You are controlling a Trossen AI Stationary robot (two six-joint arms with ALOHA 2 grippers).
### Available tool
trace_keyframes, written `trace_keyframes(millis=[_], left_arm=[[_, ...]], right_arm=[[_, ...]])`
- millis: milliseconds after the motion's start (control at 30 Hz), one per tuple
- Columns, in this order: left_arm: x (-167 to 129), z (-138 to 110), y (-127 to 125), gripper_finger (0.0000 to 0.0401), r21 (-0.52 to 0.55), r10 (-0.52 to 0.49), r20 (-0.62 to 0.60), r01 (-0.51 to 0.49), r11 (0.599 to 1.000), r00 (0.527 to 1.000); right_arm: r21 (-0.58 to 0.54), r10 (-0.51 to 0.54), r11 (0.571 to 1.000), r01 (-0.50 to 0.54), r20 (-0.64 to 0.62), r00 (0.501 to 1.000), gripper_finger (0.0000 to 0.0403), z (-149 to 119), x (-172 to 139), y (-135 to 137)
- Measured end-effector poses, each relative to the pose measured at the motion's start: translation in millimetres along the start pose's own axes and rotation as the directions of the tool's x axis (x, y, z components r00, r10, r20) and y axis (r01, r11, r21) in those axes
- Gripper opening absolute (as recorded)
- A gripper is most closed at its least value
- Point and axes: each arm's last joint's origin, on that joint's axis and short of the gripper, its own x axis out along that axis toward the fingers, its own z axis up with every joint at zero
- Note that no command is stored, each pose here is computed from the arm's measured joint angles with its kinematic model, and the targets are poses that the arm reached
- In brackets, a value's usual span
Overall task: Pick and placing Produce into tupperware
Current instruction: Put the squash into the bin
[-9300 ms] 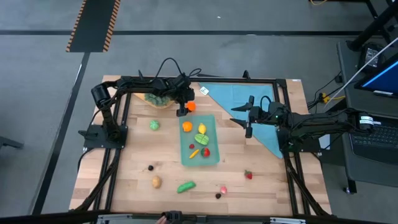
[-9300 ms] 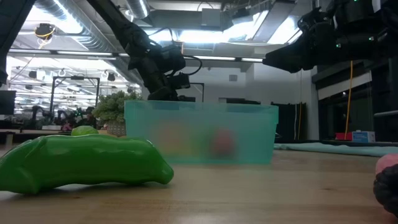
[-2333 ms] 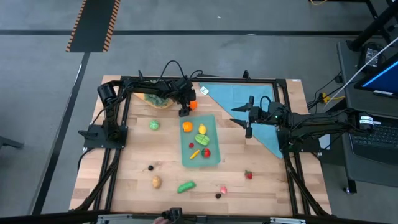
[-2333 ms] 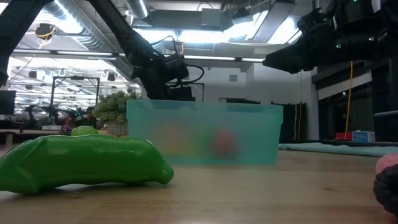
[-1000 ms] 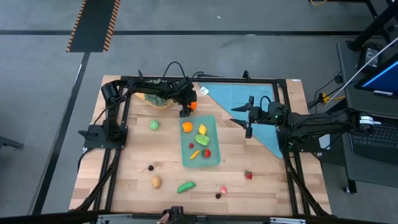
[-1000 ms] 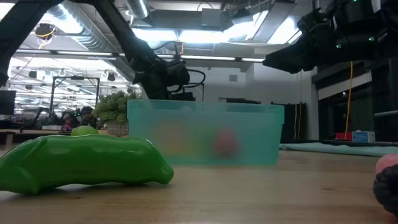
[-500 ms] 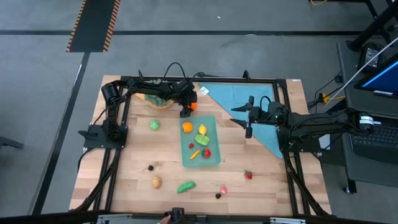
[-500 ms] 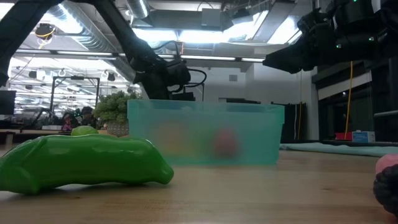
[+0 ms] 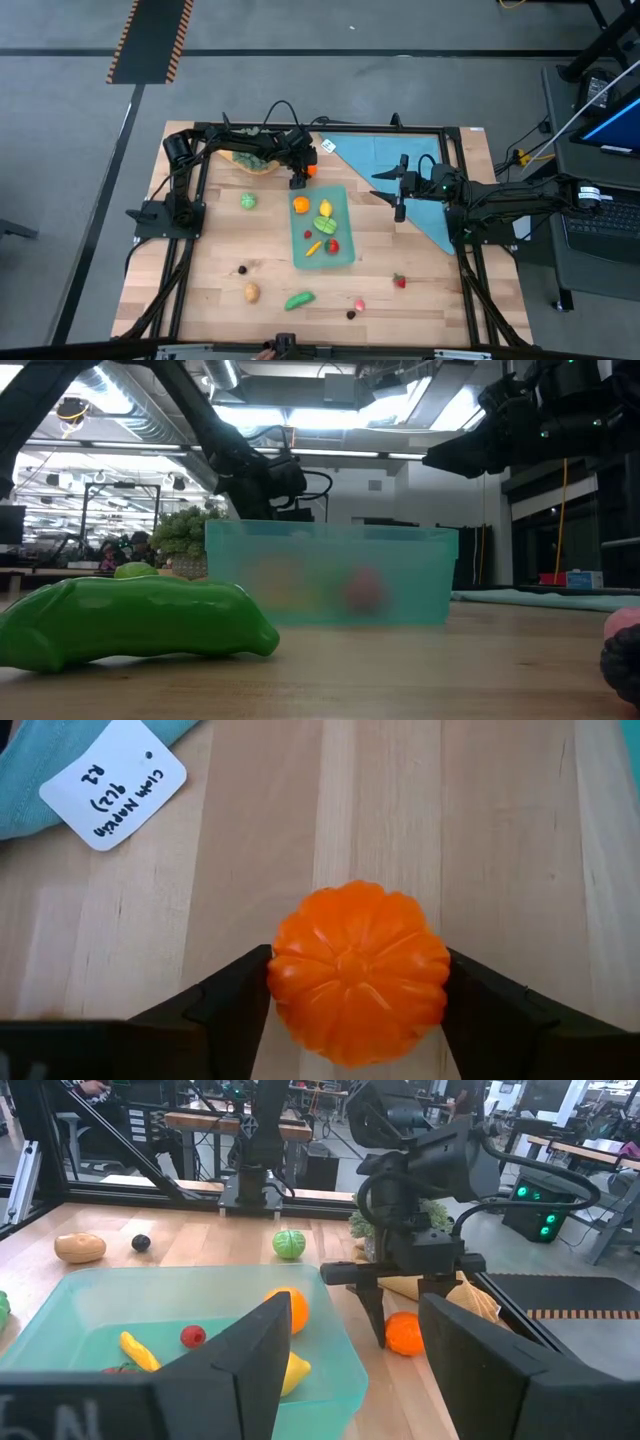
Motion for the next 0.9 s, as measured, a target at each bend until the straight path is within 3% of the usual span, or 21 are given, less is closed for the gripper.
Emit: trace_keyframes(millis=[367,900], left_arm=[[-4,0,0,0.0238,-0.001,0.003,-0.007,-0.003,1.000,1.000],[-70,12,2,0.0236,-0.006,0.027,0.045,-0.026,1.000,0.999]], right_arm=[[0.000,-0.001,1.000,0.001,0.000,1.000,0.0221,0,0,0],[0.000,0.000,1.000,0.000,0.000,1.000,0.0221,0,0,0]])
